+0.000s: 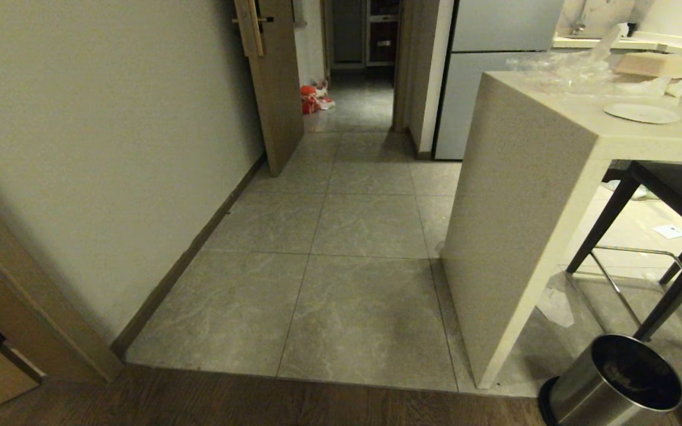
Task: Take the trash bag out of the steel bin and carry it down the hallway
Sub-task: Put the trash bag at the door
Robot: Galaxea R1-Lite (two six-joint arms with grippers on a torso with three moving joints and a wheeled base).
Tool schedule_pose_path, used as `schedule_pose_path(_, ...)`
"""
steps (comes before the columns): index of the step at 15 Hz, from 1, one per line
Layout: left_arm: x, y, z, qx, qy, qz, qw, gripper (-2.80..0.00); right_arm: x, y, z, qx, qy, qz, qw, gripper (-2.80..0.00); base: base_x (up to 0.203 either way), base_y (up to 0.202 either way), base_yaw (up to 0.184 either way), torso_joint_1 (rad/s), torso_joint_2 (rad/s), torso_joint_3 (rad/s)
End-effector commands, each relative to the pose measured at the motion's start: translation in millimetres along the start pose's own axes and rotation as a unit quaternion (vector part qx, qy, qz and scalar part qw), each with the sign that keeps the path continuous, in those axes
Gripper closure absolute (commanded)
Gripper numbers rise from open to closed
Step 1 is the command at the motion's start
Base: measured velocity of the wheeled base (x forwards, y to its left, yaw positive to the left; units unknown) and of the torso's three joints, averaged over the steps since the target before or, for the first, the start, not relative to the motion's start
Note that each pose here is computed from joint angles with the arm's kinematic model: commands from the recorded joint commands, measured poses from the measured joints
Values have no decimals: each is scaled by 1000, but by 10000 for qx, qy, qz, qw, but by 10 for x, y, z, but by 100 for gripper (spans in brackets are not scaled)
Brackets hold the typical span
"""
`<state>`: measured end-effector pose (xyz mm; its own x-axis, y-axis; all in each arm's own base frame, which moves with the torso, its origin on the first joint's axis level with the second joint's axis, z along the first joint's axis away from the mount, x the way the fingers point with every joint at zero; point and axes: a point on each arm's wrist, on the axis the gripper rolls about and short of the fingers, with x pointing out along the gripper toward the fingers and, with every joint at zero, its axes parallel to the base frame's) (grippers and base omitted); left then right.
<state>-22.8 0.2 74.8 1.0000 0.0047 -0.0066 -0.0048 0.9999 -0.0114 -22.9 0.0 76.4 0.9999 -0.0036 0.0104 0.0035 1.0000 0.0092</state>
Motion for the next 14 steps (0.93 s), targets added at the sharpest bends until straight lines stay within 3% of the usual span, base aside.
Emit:
schedule_pose_path(1, 1, 0, -4, -4, 5, 0, 10000, 0, 1, 0, -9, 0, 6, 3, 10000, 0, 0, 197, 0, 11, 3, -1)
schedule_pose_path(5, 1, 0, -4, 4, 5, 0, 10000, 0, 1, 0, -9, 0, 6, 3, 10000, 0, 0, 170, 1, 2, 2, 3)
schedule_pose_path(10, 1, 0, -4, 4, 5, -8, 10000, 0, 1, 0, -9, 0, 6, 3, 10000, 0, 0, 14, 0, 0, 0, 0)
schedule_pose_path(14, 1, 0, -4, -4, 5, 0, 10000, 0, 1, 0, -9, 0, 6, 3, 10000, 0, 171, 0, 3, 1, 2, 2)
